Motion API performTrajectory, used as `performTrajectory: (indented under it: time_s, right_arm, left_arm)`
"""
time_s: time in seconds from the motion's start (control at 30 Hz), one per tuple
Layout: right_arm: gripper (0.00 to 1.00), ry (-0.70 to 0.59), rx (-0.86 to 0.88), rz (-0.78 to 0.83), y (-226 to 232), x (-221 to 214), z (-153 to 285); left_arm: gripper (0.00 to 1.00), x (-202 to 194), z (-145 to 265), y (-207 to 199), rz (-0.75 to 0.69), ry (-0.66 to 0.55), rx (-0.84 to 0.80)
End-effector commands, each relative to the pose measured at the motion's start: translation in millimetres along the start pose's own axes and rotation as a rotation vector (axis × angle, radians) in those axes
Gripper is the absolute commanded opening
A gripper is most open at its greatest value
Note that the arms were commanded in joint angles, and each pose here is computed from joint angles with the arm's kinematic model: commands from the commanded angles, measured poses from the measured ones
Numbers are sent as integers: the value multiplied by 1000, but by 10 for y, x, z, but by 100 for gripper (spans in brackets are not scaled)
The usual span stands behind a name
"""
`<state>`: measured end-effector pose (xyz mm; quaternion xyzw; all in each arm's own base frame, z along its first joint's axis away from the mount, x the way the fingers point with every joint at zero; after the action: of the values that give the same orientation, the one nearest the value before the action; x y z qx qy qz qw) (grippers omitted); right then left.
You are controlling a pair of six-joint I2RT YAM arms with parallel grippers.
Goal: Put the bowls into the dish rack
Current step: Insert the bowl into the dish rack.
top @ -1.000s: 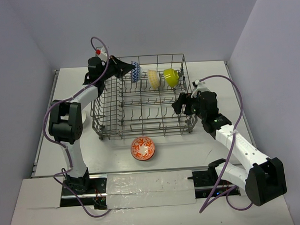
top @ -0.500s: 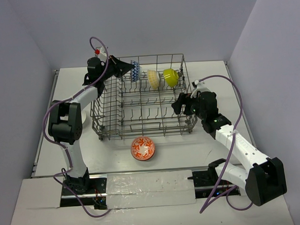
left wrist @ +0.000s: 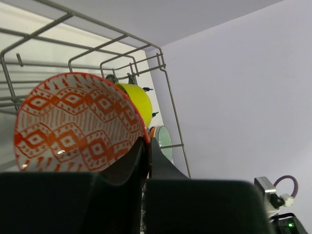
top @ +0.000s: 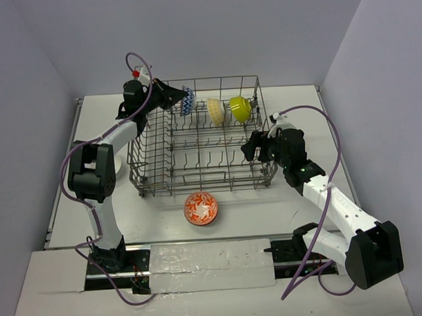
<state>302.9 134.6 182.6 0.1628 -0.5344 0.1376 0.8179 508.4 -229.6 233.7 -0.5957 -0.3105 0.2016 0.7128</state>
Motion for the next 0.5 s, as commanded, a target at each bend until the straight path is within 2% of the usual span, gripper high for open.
performTrajectory:
  time_s: [0.0,0.3,0.47]
  right_arm:
    - [87,-78,15,29,52,274,24]
    - [87,-81,13,31,51,285,31]
    - [87,-87,17,33,58,304,45]
  left_arm:
    - [1,-129,59,1080,151,57,208]
    - [0,-118,40,902,111,49,182]
    - [0,-100,0,791,104,2,183]
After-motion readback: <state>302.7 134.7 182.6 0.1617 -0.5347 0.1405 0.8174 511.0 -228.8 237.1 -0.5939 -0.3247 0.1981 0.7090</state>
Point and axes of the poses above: each gripper's point midway between its finger pads, its own z axis back along the fingers, its own y axis along the line the jaws close on, x = y × z, the point moved 2 cm from there along z, back along the fingers, and after that the axes turned 14 degrees about z, right-handed, at the moved point
